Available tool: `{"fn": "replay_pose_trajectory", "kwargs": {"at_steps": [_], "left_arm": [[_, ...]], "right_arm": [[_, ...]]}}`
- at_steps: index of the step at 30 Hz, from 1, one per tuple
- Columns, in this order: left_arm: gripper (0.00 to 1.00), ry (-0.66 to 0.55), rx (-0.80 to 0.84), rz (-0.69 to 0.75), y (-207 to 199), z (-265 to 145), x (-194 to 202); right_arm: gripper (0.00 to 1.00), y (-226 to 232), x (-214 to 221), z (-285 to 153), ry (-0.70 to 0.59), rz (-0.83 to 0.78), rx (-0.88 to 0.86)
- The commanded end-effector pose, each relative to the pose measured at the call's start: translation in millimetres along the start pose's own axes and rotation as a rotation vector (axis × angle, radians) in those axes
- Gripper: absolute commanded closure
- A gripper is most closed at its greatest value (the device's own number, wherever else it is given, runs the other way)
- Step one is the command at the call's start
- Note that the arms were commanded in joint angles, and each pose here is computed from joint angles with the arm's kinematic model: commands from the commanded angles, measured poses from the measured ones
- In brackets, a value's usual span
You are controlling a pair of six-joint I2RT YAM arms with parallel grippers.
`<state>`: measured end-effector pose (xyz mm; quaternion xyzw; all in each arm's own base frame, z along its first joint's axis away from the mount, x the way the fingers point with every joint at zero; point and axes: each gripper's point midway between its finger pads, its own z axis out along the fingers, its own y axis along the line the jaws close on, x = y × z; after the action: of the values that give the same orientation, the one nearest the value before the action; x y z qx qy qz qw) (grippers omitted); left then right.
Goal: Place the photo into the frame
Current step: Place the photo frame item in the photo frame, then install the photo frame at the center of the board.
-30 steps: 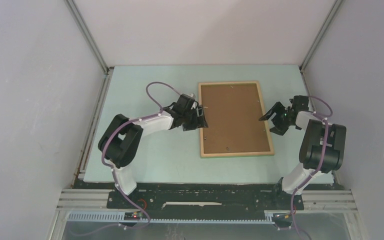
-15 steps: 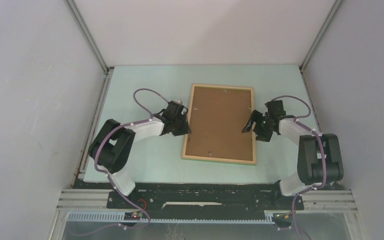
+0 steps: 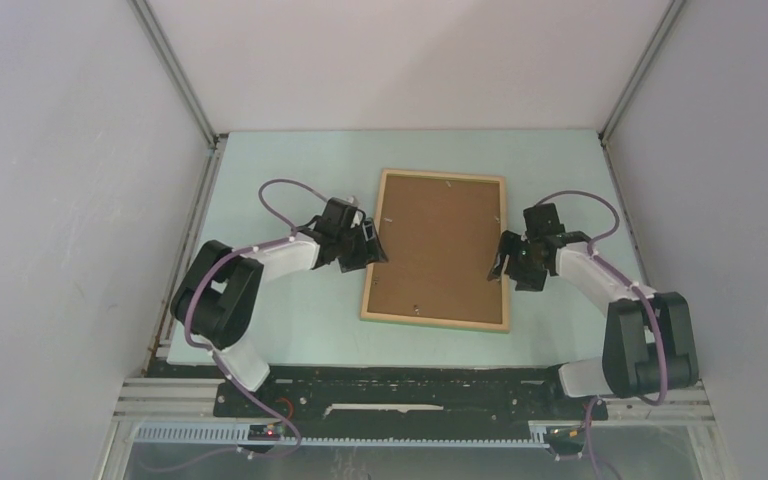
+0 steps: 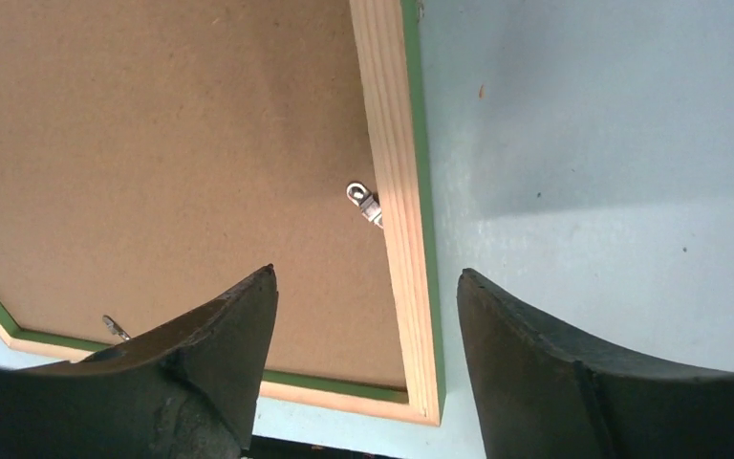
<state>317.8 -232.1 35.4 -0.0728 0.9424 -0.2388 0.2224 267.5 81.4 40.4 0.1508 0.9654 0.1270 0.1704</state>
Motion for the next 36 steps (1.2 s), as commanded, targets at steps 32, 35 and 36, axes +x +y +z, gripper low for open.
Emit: {"fn": "replay_pose_trajectory", "kwargs": {"at_steps": [32,35,36], "left_arm": [[0.57,-0.031,0.011,0.012,5.9,9.8,-0.9],[0.58,-0.024,0.011,0.011,7.1,12.4,1.1],[0.58,-0.02,0.01,0.01,7.8,13.2,2.1]], "right_arm": [[0.57,-16.9,-11.1,11.8,-0.057,-0.037,0.153],[0.59,-14.3,-18.3,11.7,-0.077,-0.025,0.145],[0.6,-12.3,-20.7,11.2,-0.081,-0.023,0.14]]}}
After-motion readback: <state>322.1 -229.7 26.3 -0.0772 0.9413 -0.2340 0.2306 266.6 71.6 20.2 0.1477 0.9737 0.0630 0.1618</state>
